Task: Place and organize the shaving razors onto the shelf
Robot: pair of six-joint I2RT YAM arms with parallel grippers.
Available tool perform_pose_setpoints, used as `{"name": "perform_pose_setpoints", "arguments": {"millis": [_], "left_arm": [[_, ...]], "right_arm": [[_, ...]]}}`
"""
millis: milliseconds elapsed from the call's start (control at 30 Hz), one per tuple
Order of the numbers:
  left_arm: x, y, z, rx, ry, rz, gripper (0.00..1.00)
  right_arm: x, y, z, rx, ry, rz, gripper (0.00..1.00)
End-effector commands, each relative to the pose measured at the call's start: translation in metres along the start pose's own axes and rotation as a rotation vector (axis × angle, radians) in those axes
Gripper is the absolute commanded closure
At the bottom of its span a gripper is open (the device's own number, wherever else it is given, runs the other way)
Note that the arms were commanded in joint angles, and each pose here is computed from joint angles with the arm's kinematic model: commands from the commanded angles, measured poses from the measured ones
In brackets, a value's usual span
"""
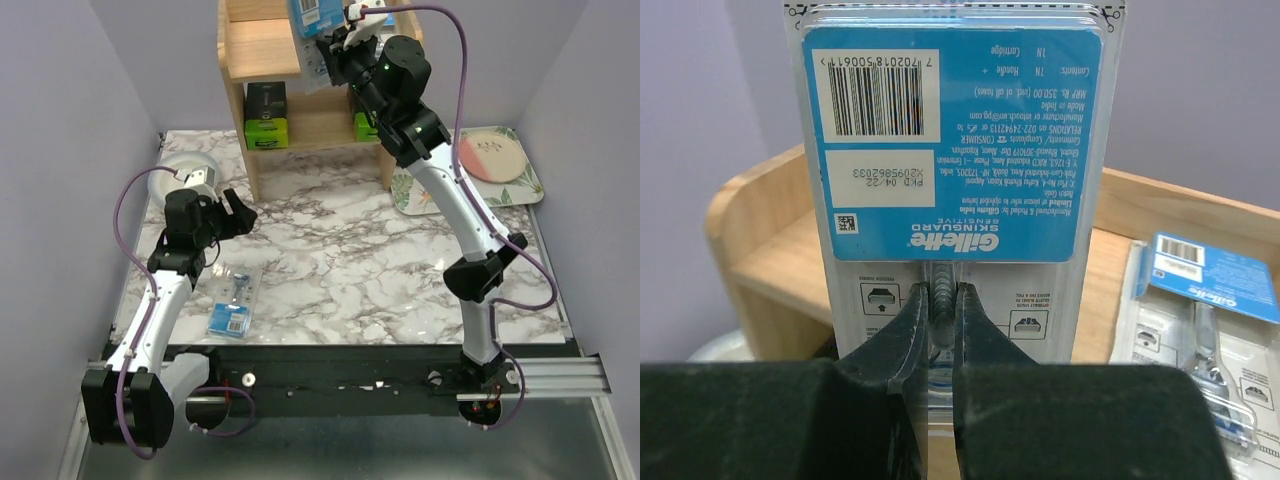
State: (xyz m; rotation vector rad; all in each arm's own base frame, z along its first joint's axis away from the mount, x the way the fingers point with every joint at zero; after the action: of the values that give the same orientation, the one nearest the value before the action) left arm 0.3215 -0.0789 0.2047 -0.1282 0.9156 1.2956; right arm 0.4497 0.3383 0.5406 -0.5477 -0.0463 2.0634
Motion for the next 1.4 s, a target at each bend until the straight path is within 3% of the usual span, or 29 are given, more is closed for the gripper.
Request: {"name": "perform_pose_setpoints", "arguments": {"millis": [0, 133, 467, 500, 600, 1033, 1200, 1367], "left_arm": [[-0.008, 0.002, 0.001, 0.009, -0.001, -0.049, 0.2], [-0.009, -0.002, -0.001, 0.024, 0.004, -0.061, 0.2], [-0.013, -0.002, -0.002, 0.057, 0.013, -0.068, 0.2], [-0.015, -0.001, 0.001, 0.055, -0.005, -0.071, 0.21], [-0.018, 0.001, 0.003, 0.059, -0.021, -0.074, 0.2], [-0.029, -0.005, 0.012, 0.035, -0.015, -0.123, 0.2], [-0.073, -0.002, 0.049, -0.031, -0.026, -0.259, 0.21], [-0.173, 0.021, 0.128, -0.201, -0.102, -0.473, 0.2]], "right_arm": [[-0.042, -0.012, 0.039, -0.187, -0.057, -0.19, 0.99], [-0.041, -0.024, 0.013, -0.148, -0.044, -0.2, 0.96], [-0.037, -0.058, -0.026, -0.205, -0.024, -0.236, 0.85], [-0.039, -0.06, -0.026, -0.224, -0.027, -0.243, 0.76], [-0.043, -0.06, -0.021, -0.245, -0.045, -0.266, 0.64], [-0.06, -0.037, 0.023, -0.312, -0.024, -0.274, 0.55], [-0.074, -0.01, 0.062, -0.35, -0.049, -0.271, 0.54], [-0.083, 0.019, 0.069, -0.309, -0.079, -0.248, 0.53]]}}
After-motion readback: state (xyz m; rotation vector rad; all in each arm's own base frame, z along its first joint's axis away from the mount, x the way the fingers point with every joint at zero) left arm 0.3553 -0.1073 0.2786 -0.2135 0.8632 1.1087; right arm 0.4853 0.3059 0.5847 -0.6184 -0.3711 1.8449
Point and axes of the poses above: each gripper's point midway between its finger pads, its own y axis back along the fingers, its own x axis along the line the jaws close on, z = x × y, the point moved 1 cm from there along y, back along the fingers, and after that the axes turned 15 degrees about y, right-handed, at the moved point
